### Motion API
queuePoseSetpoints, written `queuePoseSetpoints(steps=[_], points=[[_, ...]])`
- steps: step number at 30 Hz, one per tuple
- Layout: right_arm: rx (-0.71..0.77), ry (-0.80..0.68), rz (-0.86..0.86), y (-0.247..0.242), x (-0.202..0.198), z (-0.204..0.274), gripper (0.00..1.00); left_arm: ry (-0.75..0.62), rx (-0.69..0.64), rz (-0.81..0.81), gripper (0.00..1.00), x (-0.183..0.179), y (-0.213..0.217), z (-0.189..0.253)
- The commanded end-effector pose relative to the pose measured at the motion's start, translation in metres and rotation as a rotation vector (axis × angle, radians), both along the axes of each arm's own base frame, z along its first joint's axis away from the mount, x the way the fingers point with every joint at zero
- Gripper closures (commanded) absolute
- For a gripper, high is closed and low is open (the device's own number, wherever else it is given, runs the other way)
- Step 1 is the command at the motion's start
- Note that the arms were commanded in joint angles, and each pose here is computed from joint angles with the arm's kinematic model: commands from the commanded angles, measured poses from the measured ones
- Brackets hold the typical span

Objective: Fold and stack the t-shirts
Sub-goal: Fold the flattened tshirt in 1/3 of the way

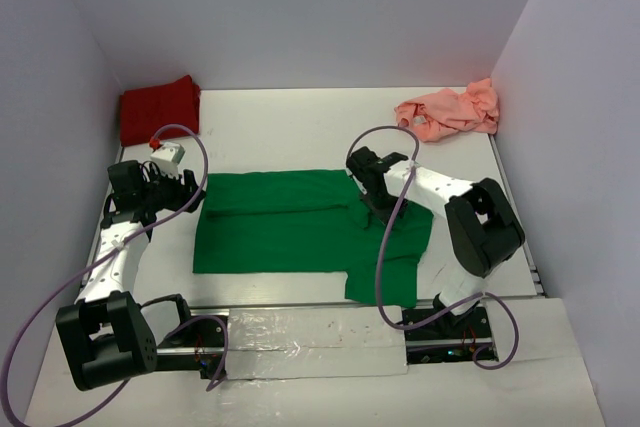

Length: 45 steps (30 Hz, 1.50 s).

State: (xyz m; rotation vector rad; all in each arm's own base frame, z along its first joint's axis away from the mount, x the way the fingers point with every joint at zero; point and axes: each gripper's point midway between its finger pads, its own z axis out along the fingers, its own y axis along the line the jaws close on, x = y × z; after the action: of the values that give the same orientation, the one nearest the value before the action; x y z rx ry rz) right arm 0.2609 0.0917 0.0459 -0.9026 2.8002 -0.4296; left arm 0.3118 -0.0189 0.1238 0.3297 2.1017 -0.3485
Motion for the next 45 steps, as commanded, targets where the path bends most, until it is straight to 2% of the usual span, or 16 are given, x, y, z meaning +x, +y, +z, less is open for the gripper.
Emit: queuePoseSetpoints(steps=[1, 15, 32, 33, 35, 37, 38, 45], points=[[0.04, 0.047, -0.02, -0.001, -0.011, 0.002, 0.6, -0.027, -0.004, -0.025, 0.33, 0.001, -0.003, 0.008], [0.068, 0.134, -0.021, 0.001, -0.021, -0.016, 0.61, -0.029, -0.01, -0.036, 0.34, 0.002, -0.005, 0.012], [0.028, 0.127, -0.023, -0.007, -0.007, -0.025, 0.64, -0.03, -0.019, -0.042, 0.34, -0.001, -0.007, 0.011], [0.027, 0.121, -0.022, -0.007, -0.006, -0.024, 0.66, -0.029, -0.02, -0.043, 0.35, -0.001, -0.007, 0.011], [0.029, 0.116, -0.021, -0.007, -0.005, -0.024, 0.78, -0.029, -0.021, -0.043, 0.35, -0.001, -0.007, 0.011], [0.028, 0.11, -0.021, -0.007, -0.004, -0.024, 0.94, -0.028, -0.021, -0.044, 0.35, -0.001, -0.008, 0.01], [0.028, 0.107, -0.021, -0.007, -0.003, -0.024, 0.98, -0.026, -0.022, -0.045, 0.35, -0.001, -0.009, 0.01], [0.006, 0.084, -0.019, -0.013, -0.003, -0.023, 1.0, -0.025, -0.022, -0.05, 0.35, -0.003, -0.01, 0.009]])
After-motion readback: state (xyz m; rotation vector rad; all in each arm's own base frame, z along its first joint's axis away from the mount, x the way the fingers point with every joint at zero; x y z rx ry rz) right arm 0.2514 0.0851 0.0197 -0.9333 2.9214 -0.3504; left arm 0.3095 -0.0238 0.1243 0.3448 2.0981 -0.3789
